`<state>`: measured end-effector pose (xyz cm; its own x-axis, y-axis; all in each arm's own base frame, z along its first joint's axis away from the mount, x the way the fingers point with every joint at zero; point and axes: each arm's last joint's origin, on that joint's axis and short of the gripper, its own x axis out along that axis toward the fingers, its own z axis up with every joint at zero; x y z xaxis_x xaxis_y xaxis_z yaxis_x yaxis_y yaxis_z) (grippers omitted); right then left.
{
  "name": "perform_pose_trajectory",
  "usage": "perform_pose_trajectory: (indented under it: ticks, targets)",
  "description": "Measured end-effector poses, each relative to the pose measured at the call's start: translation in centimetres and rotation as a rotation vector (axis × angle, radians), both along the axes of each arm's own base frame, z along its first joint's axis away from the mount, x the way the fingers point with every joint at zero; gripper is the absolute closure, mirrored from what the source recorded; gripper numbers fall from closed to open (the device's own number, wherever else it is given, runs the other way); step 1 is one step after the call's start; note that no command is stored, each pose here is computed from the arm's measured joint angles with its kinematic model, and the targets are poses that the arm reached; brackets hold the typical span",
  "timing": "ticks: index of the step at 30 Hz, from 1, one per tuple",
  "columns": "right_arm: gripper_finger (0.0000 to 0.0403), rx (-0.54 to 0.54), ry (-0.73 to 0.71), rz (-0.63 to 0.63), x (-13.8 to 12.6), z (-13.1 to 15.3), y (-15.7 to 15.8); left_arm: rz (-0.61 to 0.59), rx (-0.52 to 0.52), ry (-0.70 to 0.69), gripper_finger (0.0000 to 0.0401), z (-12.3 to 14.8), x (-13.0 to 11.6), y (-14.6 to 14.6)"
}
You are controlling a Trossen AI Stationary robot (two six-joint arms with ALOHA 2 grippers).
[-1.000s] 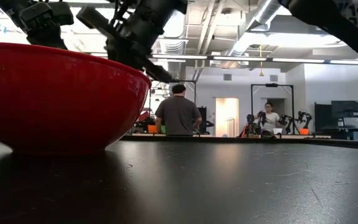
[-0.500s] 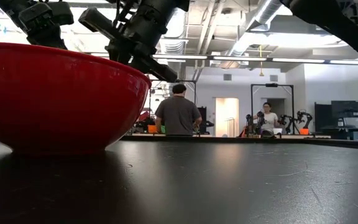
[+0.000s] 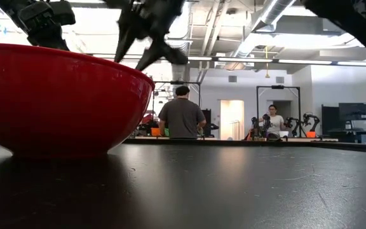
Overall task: Nest bowls inside each other
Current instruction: Return to Home Position
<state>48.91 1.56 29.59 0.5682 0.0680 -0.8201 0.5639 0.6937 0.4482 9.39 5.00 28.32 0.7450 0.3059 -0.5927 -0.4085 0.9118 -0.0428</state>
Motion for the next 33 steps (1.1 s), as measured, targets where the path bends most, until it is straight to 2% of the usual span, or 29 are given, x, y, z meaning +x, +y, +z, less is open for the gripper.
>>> perform_pose_trajectory:
  ticks: [5, 8, 12, 16, 20, 23, 27, 30, 33]
  targets:
    - [0.0206, -0.043, -0.045, 0.111, -3.4, 5.1, 1.7, -0.034, -0.050, -0.122, 0.0261, 0.8, -0.4, -0.5]
    - [0.0209, -0.154, -0.069, 0.204, -6.2, 8.2, 3.2, -0.042, -0.086, -0.238, 0.0261, 1.6, -0.9, -1.0]
    - [0.0218, -0.301, -0.066, 0.318, -9.5, 10.8, 5.0, -0.061, -0.146, -0.368, 0.0261, 2.4, -2.1, -1.9]
    - [0.0228, -0.398, -0.080, 0.338, -11.9, 12.7, 5.8, -0.076, -0.166, -0.449, 0.0261, 2.8, -3.6, -2.9]
    - [0.0238, -0.502, -0.096, 0.319, -13.4, 14.2, 5.4, -0.043, -0.130, -0.519, 0.0261, 2.0, -4.5, -3.3]
    - [0.0246, -0.538, -0.102, 0.302, -14.0, 14.4, 4.4, -0.050, -0.147, -0.594, 0.0261, 0.6, -4.3, -3.2]
    - [0.0262, -0.515, -0.114, 0.251, -15.5, 13.0, 2.3, -0.085, -0.149, -0.695, 0.0261, -1.8, -3.7, -3.0]
    - [0.0278, -0.427, -0.246, 0.235, -17.1, 10.8, 0.5, -0.083, -0.098, -0.774, 0.0262, -3.1, -3.5, -2.8]
    - [0.0293, -0.347, -0.446, 0.203, -19.3, 8.0, -1.4, -0.083, -0.073, -0.783, 0.0266, -4.4, -2.8, -2.4]
